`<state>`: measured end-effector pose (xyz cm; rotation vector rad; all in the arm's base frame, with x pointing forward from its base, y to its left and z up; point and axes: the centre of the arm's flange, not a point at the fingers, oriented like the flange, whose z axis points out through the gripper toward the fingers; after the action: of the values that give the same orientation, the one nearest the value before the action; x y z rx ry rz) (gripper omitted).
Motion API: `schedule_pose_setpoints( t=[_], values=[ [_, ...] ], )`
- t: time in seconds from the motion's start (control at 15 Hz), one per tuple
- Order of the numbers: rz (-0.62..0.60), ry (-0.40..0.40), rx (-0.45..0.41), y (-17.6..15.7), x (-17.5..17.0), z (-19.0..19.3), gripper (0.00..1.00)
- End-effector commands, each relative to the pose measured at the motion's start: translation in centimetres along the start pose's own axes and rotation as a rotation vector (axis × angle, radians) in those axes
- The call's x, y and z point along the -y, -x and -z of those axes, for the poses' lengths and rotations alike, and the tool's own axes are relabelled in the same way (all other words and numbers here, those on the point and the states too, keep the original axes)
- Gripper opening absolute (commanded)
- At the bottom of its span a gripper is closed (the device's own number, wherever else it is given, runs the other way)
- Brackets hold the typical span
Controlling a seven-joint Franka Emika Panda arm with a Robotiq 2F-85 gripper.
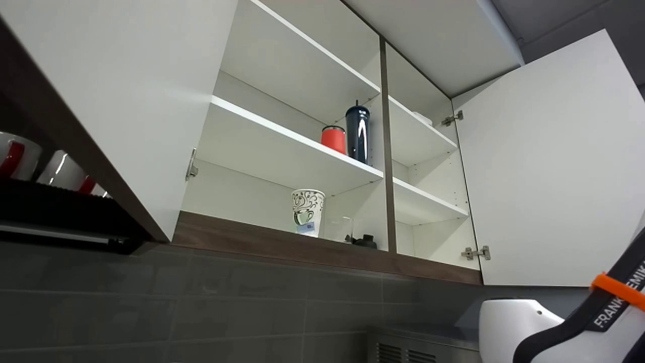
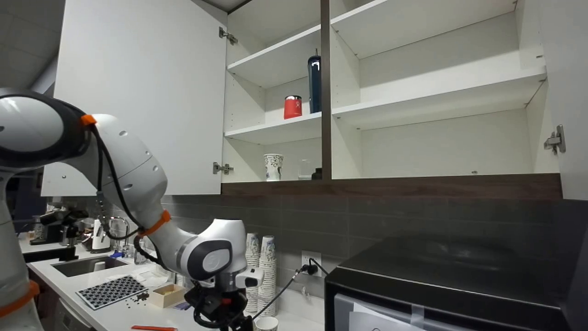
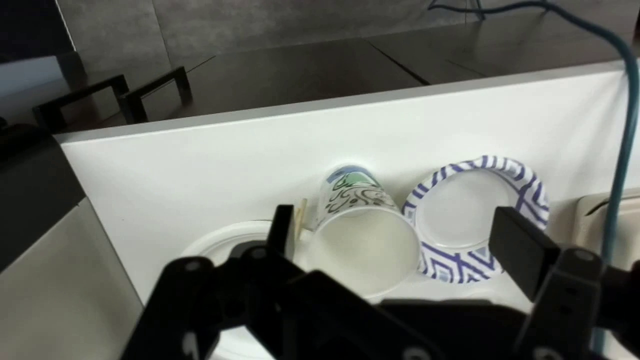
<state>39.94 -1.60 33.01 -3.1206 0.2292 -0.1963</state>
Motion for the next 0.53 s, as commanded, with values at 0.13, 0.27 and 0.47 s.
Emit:
schedule_pose_setpoints(
  t=[0.13,0.27,0.47],
  values=[
    [-0.249,-0.020,0.004,-4.8,-3.3,-5.8,1.00],
    [-0.296,-0.027,0.013,-5.8,-3.7,-7.7,1.00],
    [-0.338,-0.036,0.012,-6.9,-3.8,-9.9,0.73]
  ],
)
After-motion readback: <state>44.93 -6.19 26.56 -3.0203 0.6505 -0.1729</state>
